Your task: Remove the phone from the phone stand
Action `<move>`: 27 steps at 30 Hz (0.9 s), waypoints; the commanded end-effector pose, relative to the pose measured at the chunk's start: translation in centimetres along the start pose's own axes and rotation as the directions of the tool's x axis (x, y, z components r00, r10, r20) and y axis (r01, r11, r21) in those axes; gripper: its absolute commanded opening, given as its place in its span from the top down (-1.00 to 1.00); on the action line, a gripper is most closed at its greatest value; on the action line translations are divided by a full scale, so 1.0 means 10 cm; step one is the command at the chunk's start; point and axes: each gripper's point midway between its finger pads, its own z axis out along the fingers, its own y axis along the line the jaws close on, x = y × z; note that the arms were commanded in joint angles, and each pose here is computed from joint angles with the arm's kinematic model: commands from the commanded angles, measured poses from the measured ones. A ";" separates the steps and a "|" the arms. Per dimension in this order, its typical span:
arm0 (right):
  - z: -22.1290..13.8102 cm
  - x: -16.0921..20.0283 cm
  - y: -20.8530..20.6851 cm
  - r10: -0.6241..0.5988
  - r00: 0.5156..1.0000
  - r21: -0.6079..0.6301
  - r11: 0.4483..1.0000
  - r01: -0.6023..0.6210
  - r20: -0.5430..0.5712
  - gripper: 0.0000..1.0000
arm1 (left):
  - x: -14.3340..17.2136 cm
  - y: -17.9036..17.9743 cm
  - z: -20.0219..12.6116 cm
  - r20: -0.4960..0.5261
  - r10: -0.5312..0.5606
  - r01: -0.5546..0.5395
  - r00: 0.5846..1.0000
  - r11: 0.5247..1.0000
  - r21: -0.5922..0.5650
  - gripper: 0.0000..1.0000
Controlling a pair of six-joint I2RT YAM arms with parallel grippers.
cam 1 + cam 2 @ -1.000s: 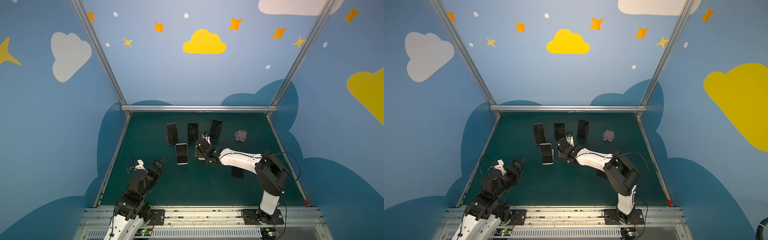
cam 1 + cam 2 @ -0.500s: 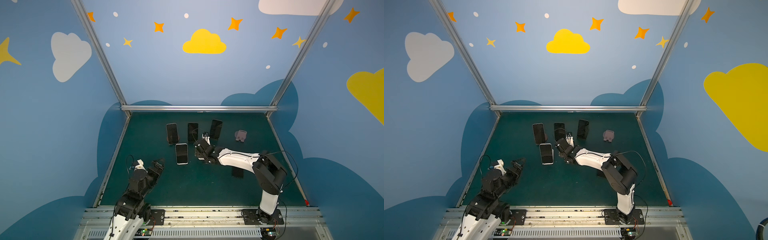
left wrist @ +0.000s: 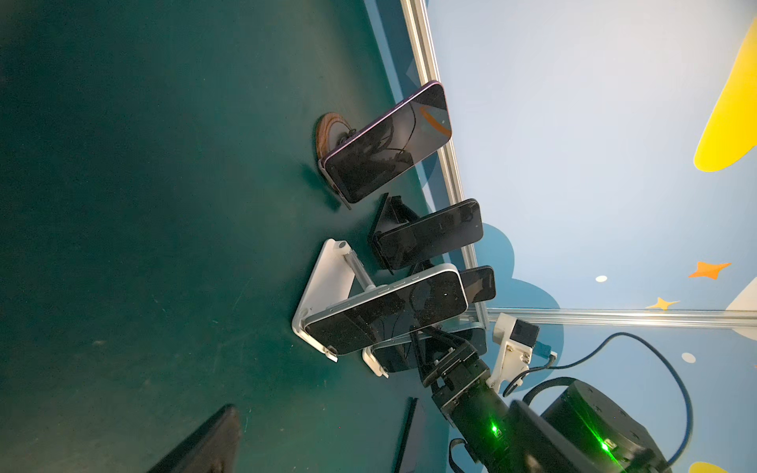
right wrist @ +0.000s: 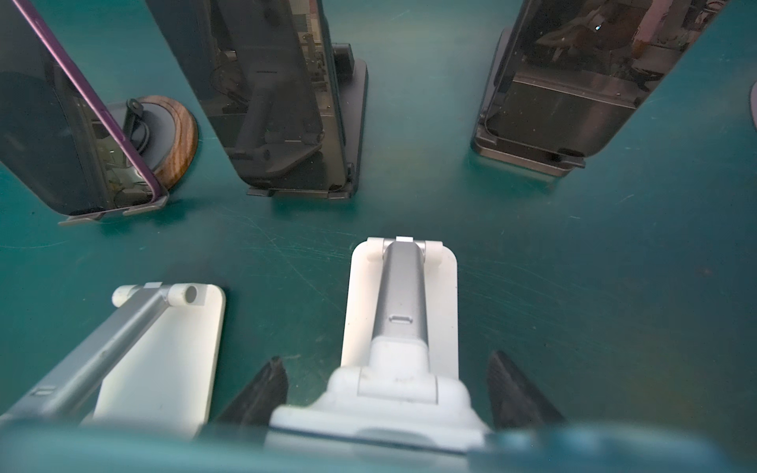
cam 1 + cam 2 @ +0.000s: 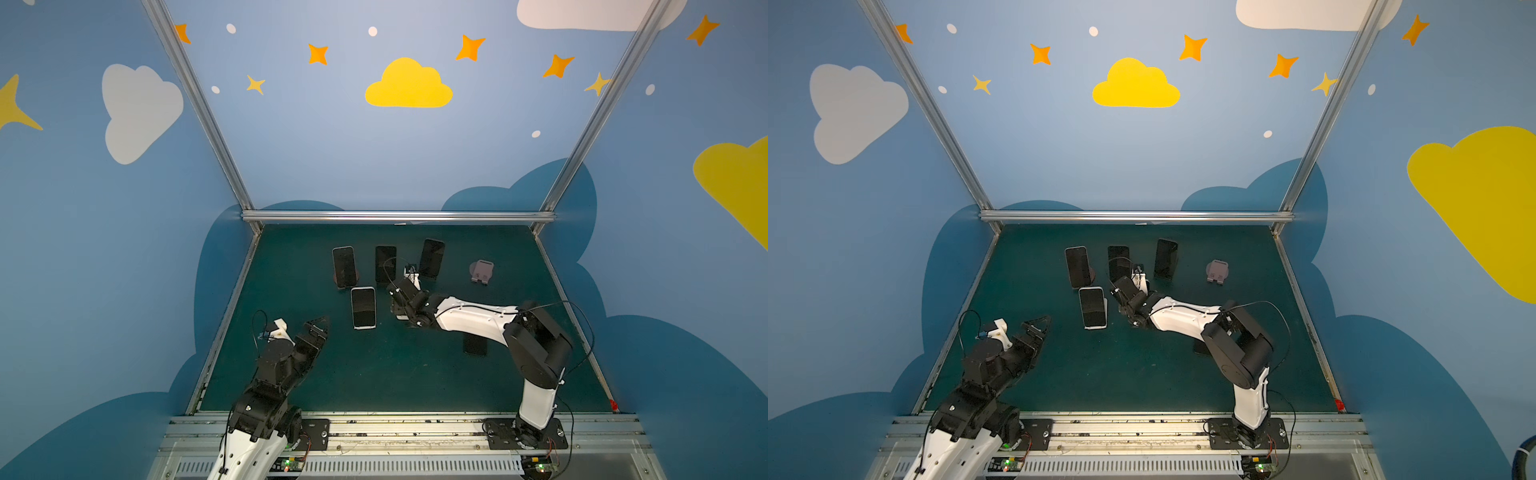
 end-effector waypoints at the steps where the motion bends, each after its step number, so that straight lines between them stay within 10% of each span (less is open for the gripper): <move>1: -0.11 -0.16 0.15 0.014 0.999 -0.064 0.998 -0.012 0.034 -0.39 | -0.05 -0.11 -0.06 0.017 0.014 -0.014 1.000 0.999 0.029 -1.00; 27: -0.28 -0.21 0.13 -0.045 0.998 -0.091 0.995 0.048 0.041 -0.37 | -0.05 -0.18 -0.06 0.014 -0.001 0.000 1.000 0.998 0.057 -1.00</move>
